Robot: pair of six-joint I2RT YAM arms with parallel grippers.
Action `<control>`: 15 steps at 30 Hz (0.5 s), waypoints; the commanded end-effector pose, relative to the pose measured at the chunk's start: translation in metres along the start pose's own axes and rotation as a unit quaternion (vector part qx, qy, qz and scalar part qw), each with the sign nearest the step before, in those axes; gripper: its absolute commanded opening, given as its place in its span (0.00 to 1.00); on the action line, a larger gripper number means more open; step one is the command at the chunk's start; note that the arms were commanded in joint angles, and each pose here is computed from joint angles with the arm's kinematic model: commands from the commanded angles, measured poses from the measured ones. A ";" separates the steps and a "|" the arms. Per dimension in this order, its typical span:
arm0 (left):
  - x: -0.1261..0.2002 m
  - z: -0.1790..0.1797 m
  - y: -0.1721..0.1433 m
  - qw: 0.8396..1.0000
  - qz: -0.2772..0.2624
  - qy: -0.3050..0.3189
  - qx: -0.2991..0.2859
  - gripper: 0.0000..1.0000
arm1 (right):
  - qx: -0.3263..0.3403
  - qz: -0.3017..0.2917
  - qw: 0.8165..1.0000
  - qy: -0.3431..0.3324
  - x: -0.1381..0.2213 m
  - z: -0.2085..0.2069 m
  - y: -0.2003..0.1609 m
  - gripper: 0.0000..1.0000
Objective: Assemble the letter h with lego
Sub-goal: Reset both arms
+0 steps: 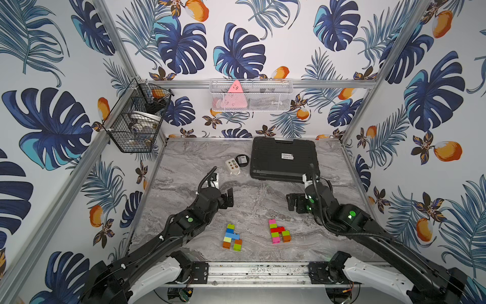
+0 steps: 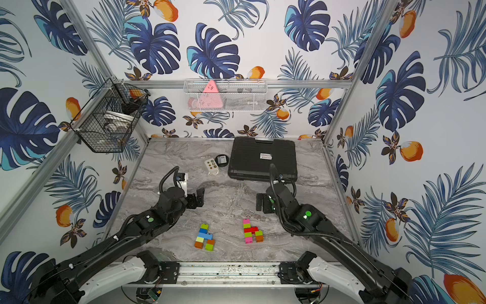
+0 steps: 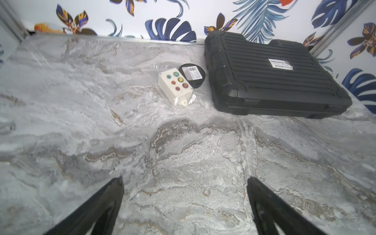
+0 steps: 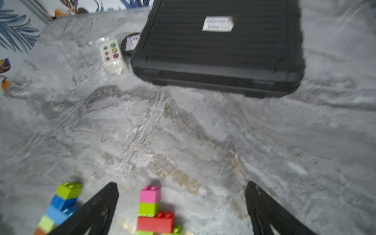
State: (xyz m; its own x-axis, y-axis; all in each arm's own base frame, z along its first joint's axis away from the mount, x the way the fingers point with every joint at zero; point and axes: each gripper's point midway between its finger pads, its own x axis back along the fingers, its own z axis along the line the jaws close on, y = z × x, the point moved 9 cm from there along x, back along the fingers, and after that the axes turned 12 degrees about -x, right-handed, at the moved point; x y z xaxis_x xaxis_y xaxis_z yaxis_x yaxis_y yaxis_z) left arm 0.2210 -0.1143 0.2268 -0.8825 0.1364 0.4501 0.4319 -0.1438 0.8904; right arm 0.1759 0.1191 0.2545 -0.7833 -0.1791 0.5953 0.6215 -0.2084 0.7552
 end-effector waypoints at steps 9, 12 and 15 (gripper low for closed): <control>-0.055 0.011 -0.040 0.972 -0.093 0.051 -0.210 0.99 | -0.014 -0.175 0.981 -0.085 -0.087 -0.088 0.006 0.99; -0.070 0.038 -0.058 0.983 -0.085 0.060 -0.150 0.99 | -0.057 -0.187 0.975 -0.107 -0.103 -0.118 0.009 0.99; -0.081 0.053 -0.063 0.987 -0.095 0.059 -0.120 0.99 | -0.102 -0.217 0.966 -0.092 -0.116 -0.148 0.000 0.99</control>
State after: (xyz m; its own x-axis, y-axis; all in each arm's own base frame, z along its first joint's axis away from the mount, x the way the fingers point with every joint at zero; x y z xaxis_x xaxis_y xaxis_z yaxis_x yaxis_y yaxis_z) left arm 0.2609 -0.0622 0.1168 -0.9127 -0.0280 0.4076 0.3762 -0.4469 0.8117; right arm 0.2567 0.0018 0.1362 -0.8666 0.2229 0.4464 0.3587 -0.3435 0.8679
